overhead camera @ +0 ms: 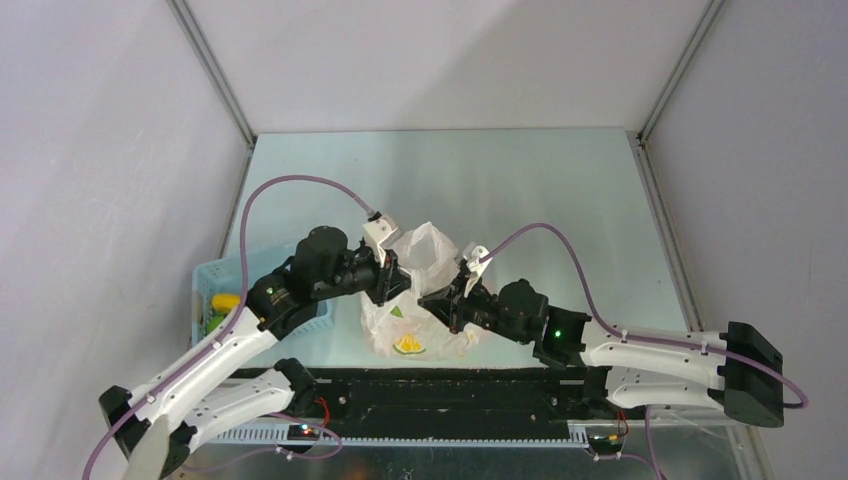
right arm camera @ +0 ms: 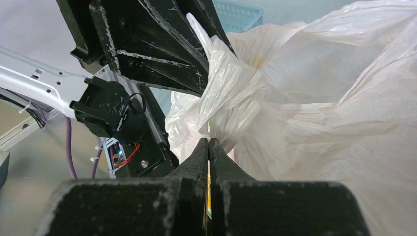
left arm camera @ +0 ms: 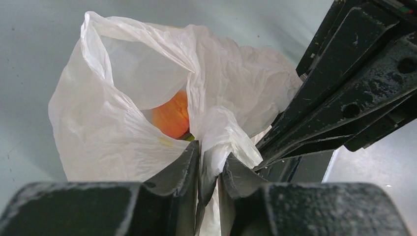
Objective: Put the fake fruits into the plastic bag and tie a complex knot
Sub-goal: Tie the plastic bag at the center of the board.
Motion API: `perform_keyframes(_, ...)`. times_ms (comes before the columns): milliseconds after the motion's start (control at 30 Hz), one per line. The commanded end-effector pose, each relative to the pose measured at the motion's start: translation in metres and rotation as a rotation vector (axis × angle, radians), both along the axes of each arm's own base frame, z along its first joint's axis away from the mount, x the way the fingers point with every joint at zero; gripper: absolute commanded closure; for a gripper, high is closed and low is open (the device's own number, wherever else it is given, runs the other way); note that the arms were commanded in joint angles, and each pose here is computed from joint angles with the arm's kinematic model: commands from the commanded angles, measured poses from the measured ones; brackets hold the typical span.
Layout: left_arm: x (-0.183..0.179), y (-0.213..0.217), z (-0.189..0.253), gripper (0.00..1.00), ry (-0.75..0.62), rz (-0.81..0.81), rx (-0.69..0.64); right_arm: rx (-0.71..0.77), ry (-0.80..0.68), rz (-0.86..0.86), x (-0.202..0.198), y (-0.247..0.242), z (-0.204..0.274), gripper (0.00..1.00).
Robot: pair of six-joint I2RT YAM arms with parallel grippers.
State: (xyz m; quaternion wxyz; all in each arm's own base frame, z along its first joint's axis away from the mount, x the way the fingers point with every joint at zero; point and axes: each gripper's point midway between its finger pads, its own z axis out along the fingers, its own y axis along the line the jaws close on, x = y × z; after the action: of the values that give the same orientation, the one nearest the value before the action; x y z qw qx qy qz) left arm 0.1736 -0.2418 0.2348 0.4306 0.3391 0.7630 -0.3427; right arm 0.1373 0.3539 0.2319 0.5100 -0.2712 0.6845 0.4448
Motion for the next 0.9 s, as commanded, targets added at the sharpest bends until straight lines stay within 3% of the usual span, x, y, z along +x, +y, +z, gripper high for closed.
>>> perform_keyframes(0,-0.005,0.004,0.003,0.74,0.029,0.01,-0.029,0.045,-0.033,-0.011,0.003,0.003,0.012,1.0)
perform_keyframes(400,-0.016,0.009,0.011,0.67,0.046,-0.005,-0.079,0.039,-0.034,-0.009,0.004,0.006,0.009,1.0)
perform_keyframes(867,-0.016,0.006,0.021,0.67,0.088,-0.026,-0.177,0.025,-0.036,-0.007,0.005,0.007,0.005,1.0)
